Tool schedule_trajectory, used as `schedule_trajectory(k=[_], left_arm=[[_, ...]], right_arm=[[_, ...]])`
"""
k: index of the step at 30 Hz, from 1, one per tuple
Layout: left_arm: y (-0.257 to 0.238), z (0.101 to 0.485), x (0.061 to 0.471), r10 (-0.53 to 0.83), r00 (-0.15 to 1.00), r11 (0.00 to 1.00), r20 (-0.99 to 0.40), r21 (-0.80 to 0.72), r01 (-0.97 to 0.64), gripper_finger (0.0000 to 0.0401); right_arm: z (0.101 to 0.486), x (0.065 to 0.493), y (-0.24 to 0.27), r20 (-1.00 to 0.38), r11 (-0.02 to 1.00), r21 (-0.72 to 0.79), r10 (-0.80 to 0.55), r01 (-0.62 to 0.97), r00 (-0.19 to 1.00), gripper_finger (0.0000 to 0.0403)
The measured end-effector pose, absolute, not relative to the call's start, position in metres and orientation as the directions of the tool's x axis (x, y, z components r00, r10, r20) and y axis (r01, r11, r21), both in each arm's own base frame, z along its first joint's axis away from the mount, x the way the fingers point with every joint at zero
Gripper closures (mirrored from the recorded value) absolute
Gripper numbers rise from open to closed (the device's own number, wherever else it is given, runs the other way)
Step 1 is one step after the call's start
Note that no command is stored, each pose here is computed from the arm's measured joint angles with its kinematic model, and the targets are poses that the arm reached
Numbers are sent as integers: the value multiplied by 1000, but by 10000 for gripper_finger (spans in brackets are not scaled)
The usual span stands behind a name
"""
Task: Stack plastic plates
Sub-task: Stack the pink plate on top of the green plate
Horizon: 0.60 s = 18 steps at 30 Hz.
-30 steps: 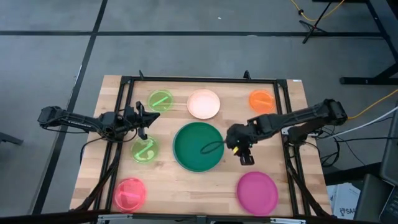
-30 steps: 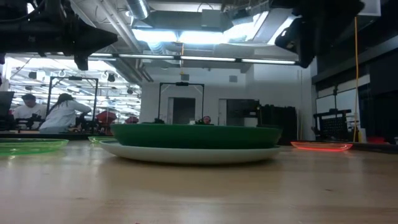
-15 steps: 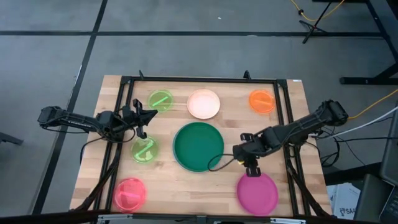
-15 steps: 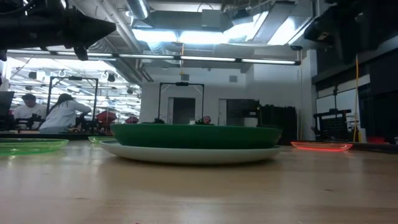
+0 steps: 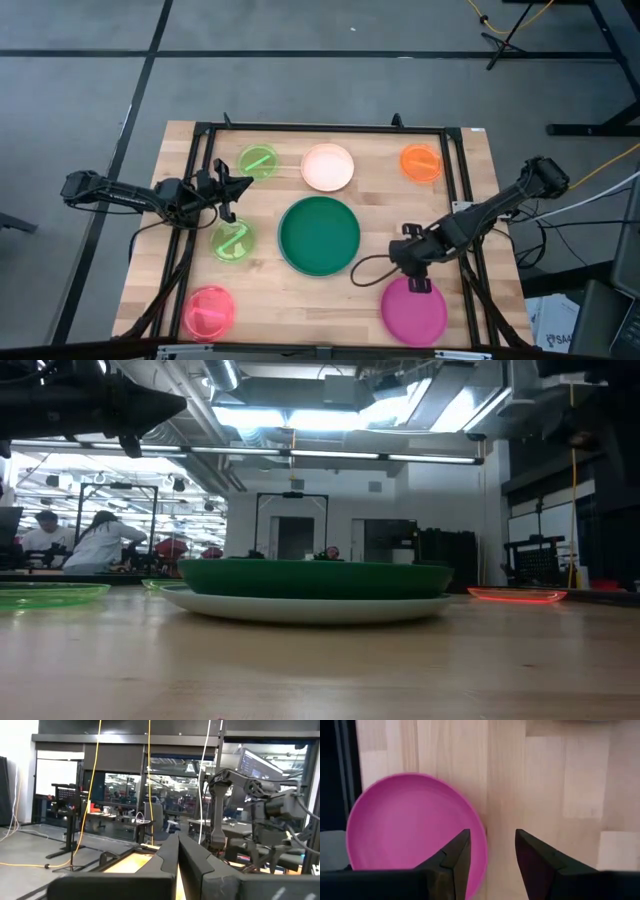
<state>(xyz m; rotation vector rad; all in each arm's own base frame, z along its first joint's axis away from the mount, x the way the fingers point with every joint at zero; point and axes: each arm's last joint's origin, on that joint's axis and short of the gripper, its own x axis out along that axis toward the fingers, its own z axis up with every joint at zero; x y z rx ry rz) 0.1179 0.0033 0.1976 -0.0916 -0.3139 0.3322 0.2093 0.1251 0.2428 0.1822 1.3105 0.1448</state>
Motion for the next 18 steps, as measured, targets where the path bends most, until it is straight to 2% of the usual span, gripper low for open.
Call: schedule_trajectory(k=[5, 8, 18], left_arm=[[3, 198, 118, 337, 896, 941, 289, -140, -309, 397], [4, 198, 117, 364, 887, 931, 286, -147, -334, 397], [5, 197, 117, 387, 879, 922, 280, -154, -356, 397]], right_arm=[[238, 193, 115, -922, 961, 270, 239, 65, 306, 260], [234, 189, 113, -925, 950, 291, 250, 112, 287, 260], [201, 179, 126, -909, 949, 316, 299, 13, 292, 260]])
